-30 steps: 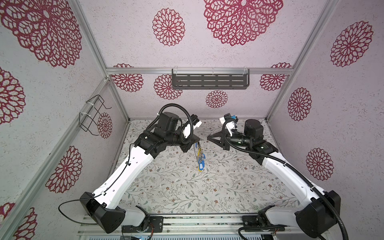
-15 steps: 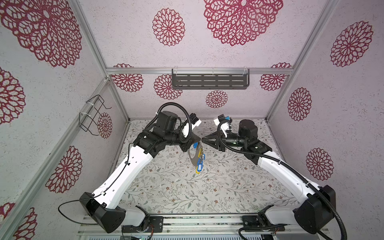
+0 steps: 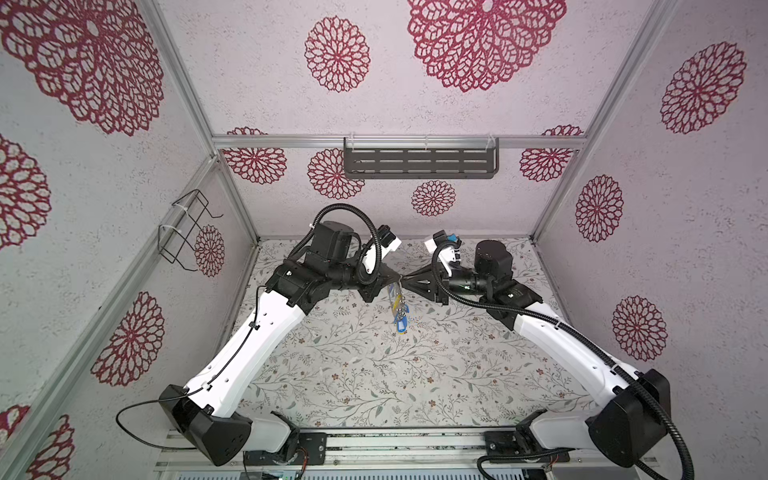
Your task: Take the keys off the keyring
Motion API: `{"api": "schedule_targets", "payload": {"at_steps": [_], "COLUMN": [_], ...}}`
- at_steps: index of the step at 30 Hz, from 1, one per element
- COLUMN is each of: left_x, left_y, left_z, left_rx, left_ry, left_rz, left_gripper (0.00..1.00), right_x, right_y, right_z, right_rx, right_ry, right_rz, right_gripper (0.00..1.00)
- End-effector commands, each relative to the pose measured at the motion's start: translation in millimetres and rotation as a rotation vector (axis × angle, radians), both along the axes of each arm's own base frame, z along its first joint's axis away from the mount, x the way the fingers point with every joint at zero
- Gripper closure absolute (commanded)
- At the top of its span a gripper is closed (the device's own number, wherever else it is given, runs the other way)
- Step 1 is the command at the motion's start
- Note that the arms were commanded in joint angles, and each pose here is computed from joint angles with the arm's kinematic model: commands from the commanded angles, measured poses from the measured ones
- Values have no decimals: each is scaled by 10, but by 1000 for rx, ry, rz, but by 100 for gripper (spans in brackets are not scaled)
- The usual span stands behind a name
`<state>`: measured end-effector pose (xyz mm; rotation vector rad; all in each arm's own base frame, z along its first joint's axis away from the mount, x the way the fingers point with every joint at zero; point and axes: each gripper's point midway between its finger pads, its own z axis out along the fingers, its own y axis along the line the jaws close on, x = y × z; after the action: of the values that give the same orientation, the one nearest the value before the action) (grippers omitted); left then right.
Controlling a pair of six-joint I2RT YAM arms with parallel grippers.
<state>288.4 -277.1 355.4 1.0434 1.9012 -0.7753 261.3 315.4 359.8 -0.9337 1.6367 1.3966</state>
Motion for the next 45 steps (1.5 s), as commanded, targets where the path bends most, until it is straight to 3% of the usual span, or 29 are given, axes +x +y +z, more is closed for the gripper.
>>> {"api": "schedule_targets", "payload": {"at_steps": [1,5,25,32,41,42,43,45], "left_x": [-41,-48,-33,-19,65,122,185,303], "left_y": [-24,-26,-54,-57,-57,-22,28,187], "left_z": [225,211,239,221,211,209,196,154], "left_rx": [-53,-54,-69,-67,-69,-56,-38,0], "left_ry": [-45,-36,-35,-31,-34,-50,-66,-107], "left_rz": [-32,-36,-41,-37,-2,32,77,178], "left_gripper": [100,100,100,100,100,96,74,49], "right_x": [46,47,-57,-58,-13,24,56,94], "right_y": [-100,-102,97,115,97,74,45,-20], "right_z": [274,288,311,308,315,323,330,350], "right_rx": [32,38,83,86,93,93,94,104], "right_ry": [-92,-90,-67,-65,-71,-82,-94,-111], "right_rz": [-44,-38,54,54,2,-30,-61,-103], "right_gripper": [75,79,80,97,100,100,100,100]}}
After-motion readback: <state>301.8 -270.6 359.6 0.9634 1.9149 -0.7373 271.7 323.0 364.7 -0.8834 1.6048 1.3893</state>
